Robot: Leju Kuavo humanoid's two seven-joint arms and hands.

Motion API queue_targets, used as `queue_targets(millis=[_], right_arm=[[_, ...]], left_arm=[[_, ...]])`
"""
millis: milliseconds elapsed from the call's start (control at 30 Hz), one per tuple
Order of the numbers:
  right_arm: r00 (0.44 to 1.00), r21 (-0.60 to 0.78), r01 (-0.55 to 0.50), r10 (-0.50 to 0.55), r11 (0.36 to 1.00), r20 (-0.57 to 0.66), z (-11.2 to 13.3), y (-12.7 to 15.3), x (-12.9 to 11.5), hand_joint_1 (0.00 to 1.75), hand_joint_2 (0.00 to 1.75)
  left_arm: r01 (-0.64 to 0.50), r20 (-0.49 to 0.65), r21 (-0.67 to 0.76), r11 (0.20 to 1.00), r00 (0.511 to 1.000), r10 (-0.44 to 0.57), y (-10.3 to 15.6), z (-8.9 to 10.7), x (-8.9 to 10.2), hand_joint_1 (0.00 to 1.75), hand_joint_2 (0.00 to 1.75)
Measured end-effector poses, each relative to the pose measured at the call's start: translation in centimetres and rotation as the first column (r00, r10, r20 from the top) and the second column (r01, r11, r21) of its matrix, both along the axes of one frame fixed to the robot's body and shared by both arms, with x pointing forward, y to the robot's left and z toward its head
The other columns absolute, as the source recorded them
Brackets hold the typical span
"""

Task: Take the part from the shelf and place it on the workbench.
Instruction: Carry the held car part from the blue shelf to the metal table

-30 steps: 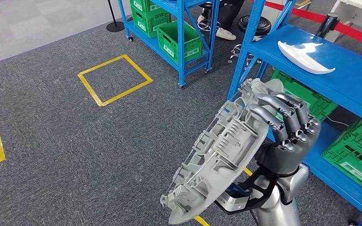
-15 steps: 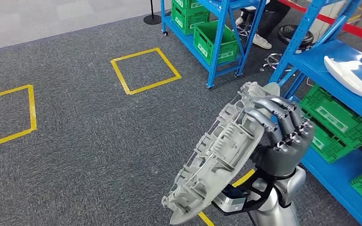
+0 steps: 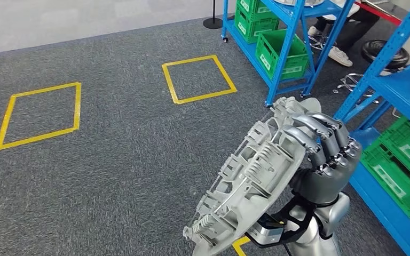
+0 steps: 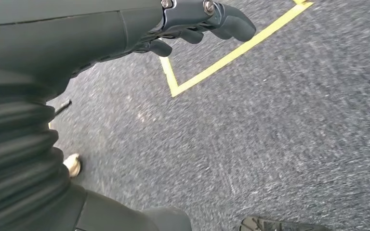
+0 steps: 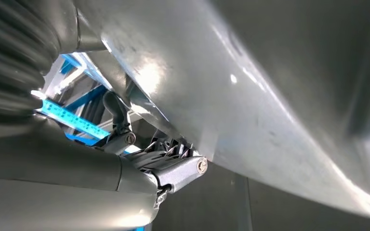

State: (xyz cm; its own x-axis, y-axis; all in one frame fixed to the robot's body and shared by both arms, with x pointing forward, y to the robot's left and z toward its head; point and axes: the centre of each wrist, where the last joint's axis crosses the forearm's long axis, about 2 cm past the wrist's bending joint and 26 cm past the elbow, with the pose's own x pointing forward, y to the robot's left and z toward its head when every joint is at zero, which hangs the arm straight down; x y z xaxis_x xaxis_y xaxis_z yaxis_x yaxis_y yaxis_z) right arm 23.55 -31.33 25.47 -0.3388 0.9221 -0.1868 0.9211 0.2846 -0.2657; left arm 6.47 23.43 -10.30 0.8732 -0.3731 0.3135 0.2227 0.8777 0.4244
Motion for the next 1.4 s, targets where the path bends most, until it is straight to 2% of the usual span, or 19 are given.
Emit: queue_targets(millis=[333,967,1200,1400], right_arm=[[1.0,-0.023,0.014,-0.014,1.0,0.0,0.1,0.0,0.2,1.75,1.75],[0.998,-0.073,0.041,-0.045,0.996,-0.048,-0.9,0.1,0.1,1.75,1.75],[0.995,-0.087,0.052,-0.059,0.995,-0.076,-1.5,0.1,-0.4,1.75,1.75],[0.994,-0.082,0.068,-0.075,0.994,-0.081,-1.7,-0.1,-0.8,1.75,1.75]], left_arm=[[-0.034,-0.068,-0.017,0.999,0.997,0.033,0.1,-0.1,-0.3,0.0,1.75],[0.037,-0.083,-0.03,0.999,0.996,-0.04,-0.1,-0.2,-0.8,0.0,1.75],[0.061,-0.152,-0.045,0.997,0.986,-0.068,-0.2,-0.2,-1.0,0.0,1.75],[0.065,-0.214,-0.118,0.991,0.973,-0.09,-0.5,-0.2,-1.0,0.0,1.75]])
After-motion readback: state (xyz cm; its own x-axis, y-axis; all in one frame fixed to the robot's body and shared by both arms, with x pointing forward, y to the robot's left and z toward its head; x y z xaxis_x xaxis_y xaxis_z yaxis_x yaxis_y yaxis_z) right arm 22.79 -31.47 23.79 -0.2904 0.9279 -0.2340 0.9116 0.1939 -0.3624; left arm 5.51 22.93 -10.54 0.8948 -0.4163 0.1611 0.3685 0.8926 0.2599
